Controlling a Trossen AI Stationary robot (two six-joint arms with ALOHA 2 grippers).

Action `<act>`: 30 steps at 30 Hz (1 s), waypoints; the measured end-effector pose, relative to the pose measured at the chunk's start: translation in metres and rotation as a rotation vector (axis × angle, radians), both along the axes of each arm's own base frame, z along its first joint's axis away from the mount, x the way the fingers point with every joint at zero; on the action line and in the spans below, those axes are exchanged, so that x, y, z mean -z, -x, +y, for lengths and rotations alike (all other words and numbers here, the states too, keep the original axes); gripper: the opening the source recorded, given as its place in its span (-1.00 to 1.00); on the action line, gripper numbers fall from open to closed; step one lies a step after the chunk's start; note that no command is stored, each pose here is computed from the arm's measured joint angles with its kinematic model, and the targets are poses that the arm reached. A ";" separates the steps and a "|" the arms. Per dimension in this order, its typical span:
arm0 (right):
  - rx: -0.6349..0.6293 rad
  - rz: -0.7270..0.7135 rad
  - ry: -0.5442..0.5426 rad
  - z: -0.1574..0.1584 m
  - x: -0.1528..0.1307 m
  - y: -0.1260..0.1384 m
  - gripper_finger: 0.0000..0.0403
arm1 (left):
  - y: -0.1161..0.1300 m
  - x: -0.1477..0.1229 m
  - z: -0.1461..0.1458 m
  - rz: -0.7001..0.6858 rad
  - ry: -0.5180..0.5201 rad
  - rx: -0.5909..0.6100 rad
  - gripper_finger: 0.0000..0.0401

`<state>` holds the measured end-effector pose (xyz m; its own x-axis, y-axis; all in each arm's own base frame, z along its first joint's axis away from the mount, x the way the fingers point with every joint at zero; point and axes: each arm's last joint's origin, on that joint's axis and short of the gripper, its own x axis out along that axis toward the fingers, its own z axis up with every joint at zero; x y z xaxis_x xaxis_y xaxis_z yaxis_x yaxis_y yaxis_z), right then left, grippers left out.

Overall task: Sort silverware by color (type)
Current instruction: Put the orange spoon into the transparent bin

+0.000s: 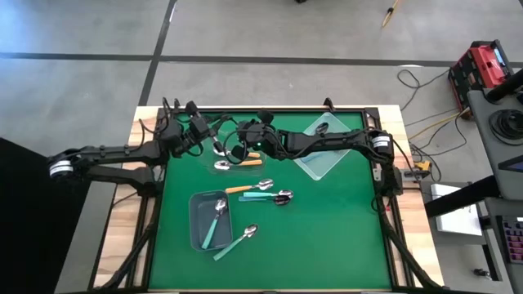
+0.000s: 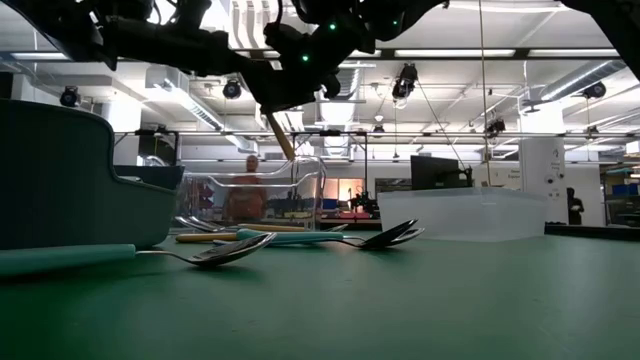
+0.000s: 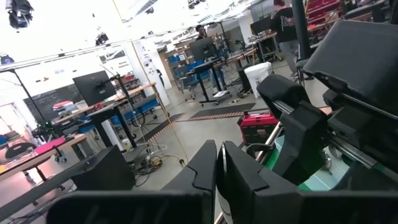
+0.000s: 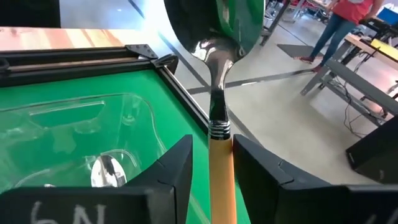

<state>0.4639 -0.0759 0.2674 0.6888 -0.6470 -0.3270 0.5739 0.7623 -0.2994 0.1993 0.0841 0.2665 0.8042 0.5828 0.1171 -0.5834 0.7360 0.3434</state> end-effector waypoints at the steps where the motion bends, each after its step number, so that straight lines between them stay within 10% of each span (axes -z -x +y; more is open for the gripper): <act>1: 0.001 -0.005 -0.004 0.000 0.000 0.000 -0.48 | 0.001 -0.001 0.000 -0.002 0.001 0.000 -0.99; 19: 0.026 -0.088 0.012 0.001 -0.024 0.003 -0.47 | 0.030 -0.014 -0.007 -0.042 0.054 -0.154 -1.00; 30: -0.064 -0.007 0.094 0.025 -0.096 0.050 -0.50 | 0.039 -0.003 -0.011 -0.119 0.375 -0.136 -1.00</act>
<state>0.4137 -0.0504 0.3630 0.7315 -0.6296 -0.2616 0.5276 0.7658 -0.3675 0.1605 0.0729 0.2693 0.7109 0.7024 -0.0362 -0.7031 0.7110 -0.0099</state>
